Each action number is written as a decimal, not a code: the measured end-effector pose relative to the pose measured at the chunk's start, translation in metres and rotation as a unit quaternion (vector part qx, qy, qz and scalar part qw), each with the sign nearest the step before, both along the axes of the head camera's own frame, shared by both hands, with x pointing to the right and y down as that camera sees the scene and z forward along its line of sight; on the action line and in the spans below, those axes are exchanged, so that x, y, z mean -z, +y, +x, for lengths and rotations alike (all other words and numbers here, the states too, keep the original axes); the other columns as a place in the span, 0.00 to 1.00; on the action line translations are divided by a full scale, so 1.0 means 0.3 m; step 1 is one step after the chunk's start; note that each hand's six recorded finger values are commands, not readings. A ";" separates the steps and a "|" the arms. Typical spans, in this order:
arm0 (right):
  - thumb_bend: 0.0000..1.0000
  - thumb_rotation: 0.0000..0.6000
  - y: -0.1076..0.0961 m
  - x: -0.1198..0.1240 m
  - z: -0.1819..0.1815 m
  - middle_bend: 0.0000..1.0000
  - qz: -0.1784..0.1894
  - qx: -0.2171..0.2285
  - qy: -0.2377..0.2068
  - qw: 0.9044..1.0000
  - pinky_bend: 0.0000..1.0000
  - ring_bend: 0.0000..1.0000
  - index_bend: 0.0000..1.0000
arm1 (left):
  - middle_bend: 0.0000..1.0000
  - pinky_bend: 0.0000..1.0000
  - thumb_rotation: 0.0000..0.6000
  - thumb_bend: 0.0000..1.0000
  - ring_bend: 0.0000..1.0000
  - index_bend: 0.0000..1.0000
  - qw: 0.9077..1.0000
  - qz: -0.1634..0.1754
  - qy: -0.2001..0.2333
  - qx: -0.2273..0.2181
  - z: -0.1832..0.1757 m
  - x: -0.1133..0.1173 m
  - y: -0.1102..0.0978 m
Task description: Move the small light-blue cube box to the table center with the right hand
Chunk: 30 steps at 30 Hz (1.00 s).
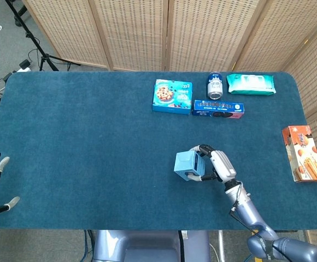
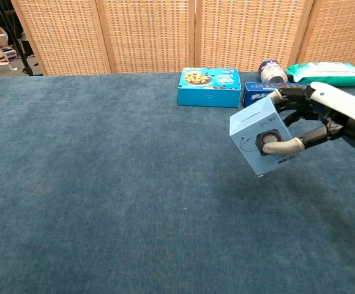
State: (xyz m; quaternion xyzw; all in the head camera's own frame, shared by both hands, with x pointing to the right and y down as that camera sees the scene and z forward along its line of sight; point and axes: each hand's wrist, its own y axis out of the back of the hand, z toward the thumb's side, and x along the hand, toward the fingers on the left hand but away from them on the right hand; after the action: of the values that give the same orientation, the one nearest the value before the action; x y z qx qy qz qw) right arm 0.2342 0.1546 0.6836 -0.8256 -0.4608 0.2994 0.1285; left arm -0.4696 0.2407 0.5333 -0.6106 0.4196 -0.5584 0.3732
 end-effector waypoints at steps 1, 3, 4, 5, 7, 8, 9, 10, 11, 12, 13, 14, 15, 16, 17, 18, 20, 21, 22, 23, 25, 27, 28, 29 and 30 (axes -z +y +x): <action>0.44 1.00 0.009 -0.012 -0.004 0.49 -0.002 -0.005 -0.006 1.000 0.30 0.22 0.49 | 0.00 0.00 1.00 0.00 0.00 0.00 1.000 0.000 0.000 0.000 0.000 -0.001 0.000; 0.44 1.00 0.020 -0.030 -0.009 0.49 -0.004 -0.012 -0.013 1.000 0.27 0.21 0.49 | 0.00 0.00 1.00 0.00 0.00 0.00 1.000 -0.001 0.000 0.000 0.001 -0.001 0.000; 0.44 1.00 0.027 -0.041 -0.012 0.49 -0.004 -0.015 -0.016 1.000 0.25 0.21 0.49 | 0.00 0.00 1.00 0.00 0.00 0.00 1.000 -0.001 0.000 0.000 0.002 -0.002 0.000; 0.44 1.00 0.032 -0.050 -0.014 0.49 -0.005 -0.017 -0.017 1.000 0.23 0.21 0.49 | 0.00 0.00 1.00 0.00 0.00 0.00 1.000 -0.001 0.000 -0.001 0.002 -0.002 0.000; 0.44 1.00 0.043 -0.070 -0.016 0.49 -0.005 -0.021 -0.017 1.000 0.22 0.20 0.49 | 0.00 0.00 1.00 0.00 0.00 0.00 1.000 -0.002 0.001 0.000 0.002 -0.002 0.000; 0.44 1.00 0.048 -0.080 -0.016 0.48 -0.006 -0.021 -0.016 1.000 0.22 0.20 0.49 | 0.00 0.00 1.00 0.00 0.00 0.00 1.000 -0.002 0.001 0.000 0.001 -0.002 0.000; 0.44 1.00 0.052 -0.088 -0.016 0.47 -0.006 -0.022 -0.015 1.000 0.22 0.19 0.49 | 0.00 0.00 1.00 0.00 0.00 0.00 1.000 -0.002 0.001 0.000 0.001 -0.002 0.000; 0.44 1.00 0.056 -0.099 -0.014 0.45 -0.006 -0.022 -0.012 1.000 0.21 0.18 0.49 | 0.00 0.00 1.00 0.00 0.00 0.00 1.000 -0.002 0.001 0.000 0.000 -0.001 -0.001; 0.44 1.00 0.059 -0.107 -0.012 0.43 -0.005 -0.022 -0.010 1.000 0.20 0.15 0.49 | 0.00 0.00 1.00 0.00 0.00 0.00 1.000 -0.002 0.001 0.001 0.000 -0.001 -0.001; 0.44 1.00 0.062 -0.114 -0.010 0.40 -0.005 -0.021 -0.008 1.000 0.19 0.14 0.49 | 0.00 0.00 1.00 0.00 0.00 0.00 1.000 -0.002 0.001 0.001 -0.001 -0.001 -0.002; 0.43 1.00 0.066 -0.122 -0.007 0.37 -0.005 -0.020 -0.005 1.000 0.18 0.11 0.49 | 0.00 0.00 1.00 0.00 0.00 0.00 1.000 -0.002 0.001 0.001 -0.001 -0.002 -0.002; 0.42 1.00 0.068 -0.128 -0.004 0.34 -0.005 -0.017 -0.003 1.000 0.18 0.09 0.49 | 0.00 0.00 1.00 0.00 0.00 0.00 1.000 -0.003 0.000 0.000 0.000 -0.003 -0.002; 0.39 1.00 0.071 -0.132 -0.002 0.30 -0.006 -0.014 -0.001 1.000 0.16 0.06 0.47 | 0.00 0.00 1.00 0.00 0.00 0.00 1.000 -0.003 0.000 0.000 0.000 -0.005 -0.002; 0.36 1.00 0.074 -0.136 -0.001 0.23 -0.007 -0.011 0.000 1.000 0.14 0.04 0.41 | 0.00 0.00 1.00 0.00 0.00 0.00 1.000 -0.004 0.000 0.000 0.000 -0.005 -0.002; 0.33 1.00 0.077 -0.141 0.001 0.18 -0.009 -0.008 0.001 1.000 0.12 0.02 0.35 | 0.00 0.00 1.00 0.00 0.00 0.00 1.000 -0.004 -0.001 -0.001 0.001 -0.006 -0.002; 0.30 1.00 0.080 -0.145 0.003 0.09 -0.012 -0.004 0.002 1.000 0.10 0.00 0.22 | 0.00 0.00 1.00 0.00 0.00 0.00 1.000 -0.004 -0.001 -0.001 0.002 -0.006 -0.002; 0.25 1.00 0.088 -0.152 0.005 0.03 -0.019 0.008 0.004 1.000 0.07 0.00 0.08 | 0.00 0.00 1.00 0.00 0.00 0.00 1.000 -0.003 -0.001 -0.001 0.003 -0.006 -0.001; 0.22 1.00 0.091 -0.153 0.006 0.00 -0.022 0.015 0.005 1.000 0.06 0.00 0.02 | 0.00 0.00 1.00 0.00 0.00 0.00 1.000 -0.003 -0.001 -0.001 0.003 -0.006 -0.001; 0.19 1.00 0.094 -0.154 0.009 0.00 -0.027 0.021 0.004 0.999 0.05 0.00 0.00 | 0.00 0.00 1.00 0.00 0.00 0.00 1.000 -0.003 -0.001 -0.001 0.003 -0.006 -0.001; 0.17 1.00 0.094 -0.152 0.012 0.00 -0.029 0.024 0.002 0.999 0.05 0.00 0.00 | 0.00 0.00 1.00 0.00 0.00 0.00 1.000 -0.003 -0.001 -0.001 0.004 -0.005 -0.001; 0.14 1.00 0.089 -0.141 0.022 0.00 -0.029 0.026 -0.003 0.999 0.05 0.00 0.00 | 0.00 0.00 1.00 0.00 0.00 0.00 1.000 -0.002 -0.001 -0.001 0.004 -0.005 -0.001; 0.13 1.00 0.083 -0.127 0.030 0.00 -0.023 0.026 -0.007 0.999 0.05 0.00 0.00 | 0.00 0.00 1.00 0.00 0.00 0.00 1.000 -0.003 -0.001 -0.001 0.004 -0.005 0.000; 0.13 1.00 0.076 -0.113 0.038 0.00 -0.016 0.025 -0.009 1.000 0.05 0.00 0.00 | 0.00 0.00 1.00 0.00 0.00 0.00 1.000 -0.003 -0.001 -0.002 0.004 -0.006 0.000; 0.13 1.00 0.071 -0.101 0.045 0.00 -0.011 0.024 -0.011 1.000 0.05 0.00 0.00 | 0.00 0.00 1.00 0.00 0.00 0.00 1.000 -0.003 -0.001 -0.002 0.005 -0.006 0.000; 0.13 1.00 0.067 -0.089 0.053 0.00 -0.007 0.024 -0.012 1.000 0.04 0.00 0.00 | 0.00 0.00 1.00 0.00 0.00 0.00 1.000 -0.003 -0.001 -0.003 0.006 -0.006 0.001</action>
State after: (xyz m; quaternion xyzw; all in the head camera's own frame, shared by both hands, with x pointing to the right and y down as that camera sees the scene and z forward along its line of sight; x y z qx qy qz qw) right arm 0.2502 0.1745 0.7103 -0.8408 -0.4405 0.2892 0.1241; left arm -0.4678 0.2409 0.5350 -0.6123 0.4158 -0.5591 0.3737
